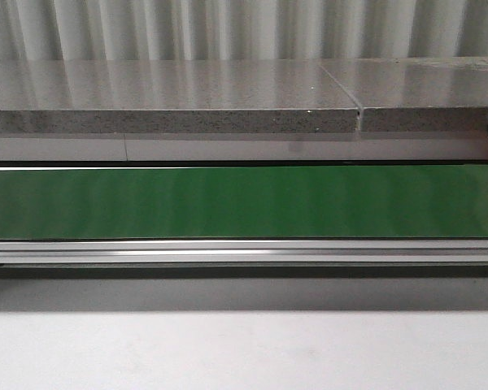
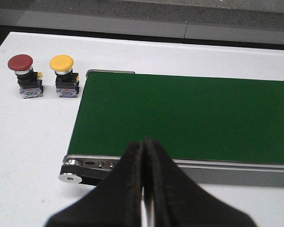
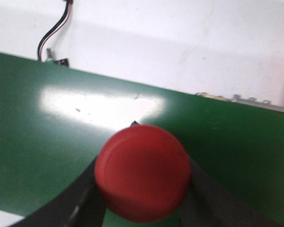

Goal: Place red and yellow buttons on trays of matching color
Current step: 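Carry the red button into the red tray and open the right gripper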

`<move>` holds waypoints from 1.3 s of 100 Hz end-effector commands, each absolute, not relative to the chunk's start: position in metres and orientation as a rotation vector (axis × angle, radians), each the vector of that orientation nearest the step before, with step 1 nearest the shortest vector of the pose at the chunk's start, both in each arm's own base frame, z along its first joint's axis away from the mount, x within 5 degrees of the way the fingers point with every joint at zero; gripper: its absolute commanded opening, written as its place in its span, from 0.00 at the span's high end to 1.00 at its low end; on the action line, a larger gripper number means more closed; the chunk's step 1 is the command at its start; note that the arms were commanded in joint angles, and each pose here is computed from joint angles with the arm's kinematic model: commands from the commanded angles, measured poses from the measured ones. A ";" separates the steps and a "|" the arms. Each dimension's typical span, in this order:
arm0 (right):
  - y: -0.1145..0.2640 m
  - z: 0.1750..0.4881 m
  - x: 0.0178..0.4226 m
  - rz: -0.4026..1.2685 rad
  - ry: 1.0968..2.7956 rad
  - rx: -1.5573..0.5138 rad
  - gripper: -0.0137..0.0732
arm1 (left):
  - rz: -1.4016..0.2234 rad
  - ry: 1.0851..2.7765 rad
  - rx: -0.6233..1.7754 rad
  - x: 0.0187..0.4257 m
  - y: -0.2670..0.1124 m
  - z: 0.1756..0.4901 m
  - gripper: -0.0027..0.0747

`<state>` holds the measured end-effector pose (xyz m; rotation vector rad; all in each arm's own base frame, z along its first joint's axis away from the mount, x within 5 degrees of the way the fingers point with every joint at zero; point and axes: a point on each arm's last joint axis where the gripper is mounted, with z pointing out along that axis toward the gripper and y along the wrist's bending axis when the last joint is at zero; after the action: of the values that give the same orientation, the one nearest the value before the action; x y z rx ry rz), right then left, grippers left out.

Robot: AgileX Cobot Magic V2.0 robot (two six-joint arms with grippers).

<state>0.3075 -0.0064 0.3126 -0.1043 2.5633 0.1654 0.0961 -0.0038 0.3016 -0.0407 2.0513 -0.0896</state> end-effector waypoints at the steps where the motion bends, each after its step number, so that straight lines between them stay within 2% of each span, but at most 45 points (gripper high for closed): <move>1: -0.025 0.348 0.307 0.124 2.445 -0.042 0.68 | -0.100 1.956 -0.040 0.098 -0.004 0.316 0.99; 24: -0.088 0.373 0.305 0.021 2.378 0.181 0.68 | -0.100 1.956 -0.040 0.098 -0.004 0.316 0.99; 44: -0.132 0.374 0.321 -0.025 2.355 0.315 0.68 | -0.100 1.956 -0.040 0.098 -0.004 0.316 0.99; 80: -0.195 0.341 0.381 -0.076 2.316 0.415 0.68 | -0.100 1.956 -0.040 0.098 -0.004 0.316 0.99; 130: -0.230 0.273 0.440 -0.063 2.361 0.442 0.68 | -0.100 1.956 -0.040 0.098 -0.004 0.316 0.99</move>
<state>0.4389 -0.2249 0.2353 0.4535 2.5024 -0.0080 0.0961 -0.0038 0.3016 -0.0407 2.0513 -0.0896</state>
